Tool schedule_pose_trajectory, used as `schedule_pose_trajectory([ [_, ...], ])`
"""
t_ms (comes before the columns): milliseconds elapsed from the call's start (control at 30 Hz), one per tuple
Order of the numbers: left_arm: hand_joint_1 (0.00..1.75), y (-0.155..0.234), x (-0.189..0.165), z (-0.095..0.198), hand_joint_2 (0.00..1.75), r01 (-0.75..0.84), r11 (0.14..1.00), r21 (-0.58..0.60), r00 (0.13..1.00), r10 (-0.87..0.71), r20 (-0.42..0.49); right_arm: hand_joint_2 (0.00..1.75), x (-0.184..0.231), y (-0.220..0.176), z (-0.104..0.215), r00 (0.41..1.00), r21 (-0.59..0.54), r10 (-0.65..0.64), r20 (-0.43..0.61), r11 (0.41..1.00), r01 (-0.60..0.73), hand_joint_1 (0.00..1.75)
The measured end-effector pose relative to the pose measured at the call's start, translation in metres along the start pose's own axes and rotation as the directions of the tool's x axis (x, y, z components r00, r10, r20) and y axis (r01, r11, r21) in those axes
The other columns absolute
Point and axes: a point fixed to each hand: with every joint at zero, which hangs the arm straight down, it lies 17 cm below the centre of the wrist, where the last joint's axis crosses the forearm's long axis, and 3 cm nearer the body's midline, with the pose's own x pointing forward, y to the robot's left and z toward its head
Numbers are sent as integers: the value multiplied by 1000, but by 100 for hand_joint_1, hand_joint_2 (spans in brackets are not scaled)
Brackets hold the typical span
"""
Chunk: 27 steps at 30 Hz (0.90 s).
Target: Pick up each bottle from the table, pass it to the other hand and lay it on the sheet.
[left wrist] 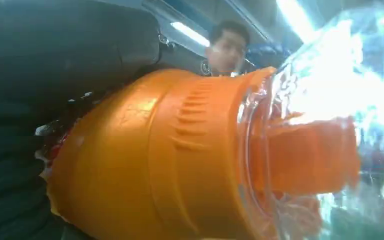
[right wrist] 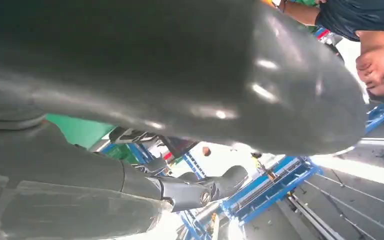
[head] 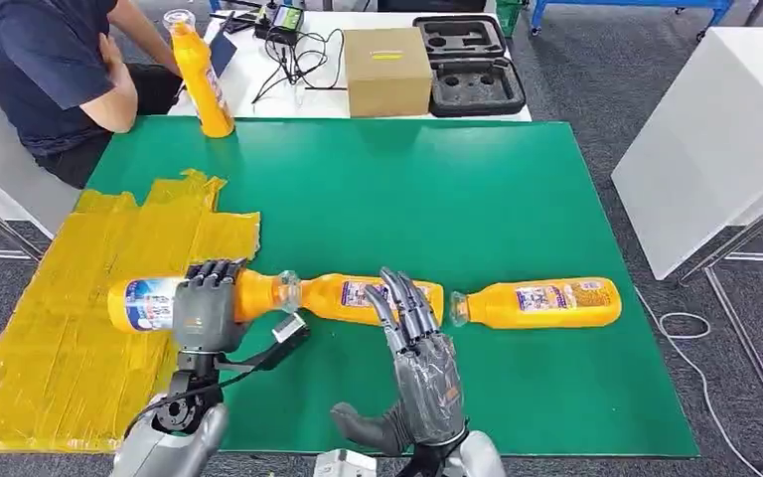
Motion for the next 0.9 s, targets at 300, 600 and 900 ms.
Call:
schedule_pose_trajectory([
  [300, 175, -55, -2, 27, 175, 111, 983, -147, 992, -100, 82, 0, 5, -6, -3, 1000, -8, -9, 11, 1000, 9, 0],
  [600, 175, -71, -39, 27, 175, 212, 959, -191, 977, -200, 78, 0, 3, -6, -2, 1000, -5, -9, 7, 1000, 9, 0],
  [900, 175, -73, -67, 24, 175, 258, 944, -207, 966, -252, 57, 0, 4, -5, -1, 1000, -2, -8, 11, 1000, 8, 0],
])
